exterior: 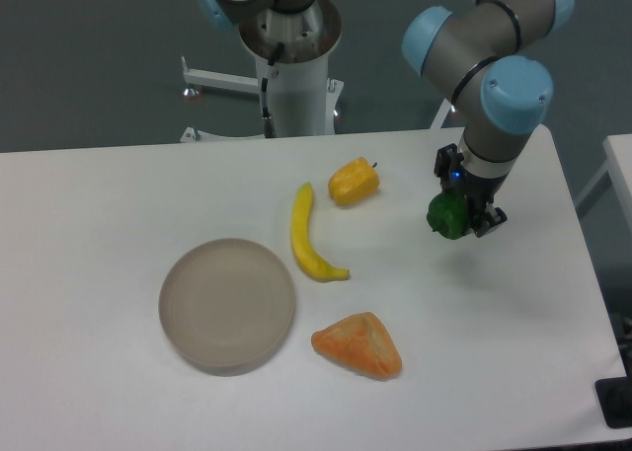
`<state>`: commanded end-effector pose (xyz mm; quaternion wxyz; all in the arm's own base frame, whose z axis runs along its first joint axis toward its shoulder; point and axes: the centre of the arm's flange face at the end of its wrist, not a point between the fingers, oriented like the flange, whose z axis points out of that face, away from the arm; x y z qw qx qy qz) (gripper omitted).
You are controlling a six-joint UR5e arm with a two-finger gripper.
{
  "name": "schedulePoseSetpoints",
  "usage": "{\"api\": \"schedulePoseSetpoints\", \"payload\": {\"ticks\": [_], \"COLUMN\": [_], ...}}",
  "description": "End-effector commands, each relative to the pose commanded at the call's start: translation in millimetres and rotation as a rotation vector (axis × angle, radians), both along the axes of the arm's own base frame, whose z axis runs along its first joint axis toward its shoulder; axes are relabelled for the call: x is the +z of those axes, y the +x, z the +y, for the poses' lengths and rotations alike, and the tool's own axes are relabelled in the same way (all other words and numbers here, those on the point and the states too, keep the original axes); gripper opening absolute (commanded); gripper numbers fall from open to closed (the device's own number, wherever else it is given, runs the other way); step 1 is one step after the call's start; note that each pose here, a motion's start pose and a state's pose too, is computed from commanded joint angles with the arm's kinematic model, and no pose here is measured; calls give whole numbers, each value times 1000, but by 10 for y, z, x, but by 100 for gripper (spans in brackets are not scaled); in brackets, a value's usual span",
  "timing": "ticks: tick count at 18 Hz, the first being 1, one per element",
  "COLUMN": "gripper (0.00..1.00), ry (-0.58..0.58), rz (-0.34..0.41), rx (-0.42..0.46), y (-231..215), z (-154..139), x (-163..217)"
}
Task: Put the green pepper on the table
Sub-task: 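Lower the held green pepper onto the table with the gripper, then open the gripper to release the green pepper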
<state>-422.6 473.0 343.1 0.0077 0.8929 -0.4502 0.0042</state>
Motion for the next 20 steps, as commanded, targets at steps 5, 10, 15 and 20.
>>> {"api": "schedulePoseSetpoints", "payload": {"ticks": [5, 10, 15, 20], "gripper": [10, 18, 71, 100], "ry": [-7, -19, -25, -7], "rz": [-11, -29, -36, -18], "rx": [-49, -129, -125, -101], "y": [249, 277, 310, 217], "z": [-305, -488, -512, -505], "x": [-555, -761, -797, -671]}}
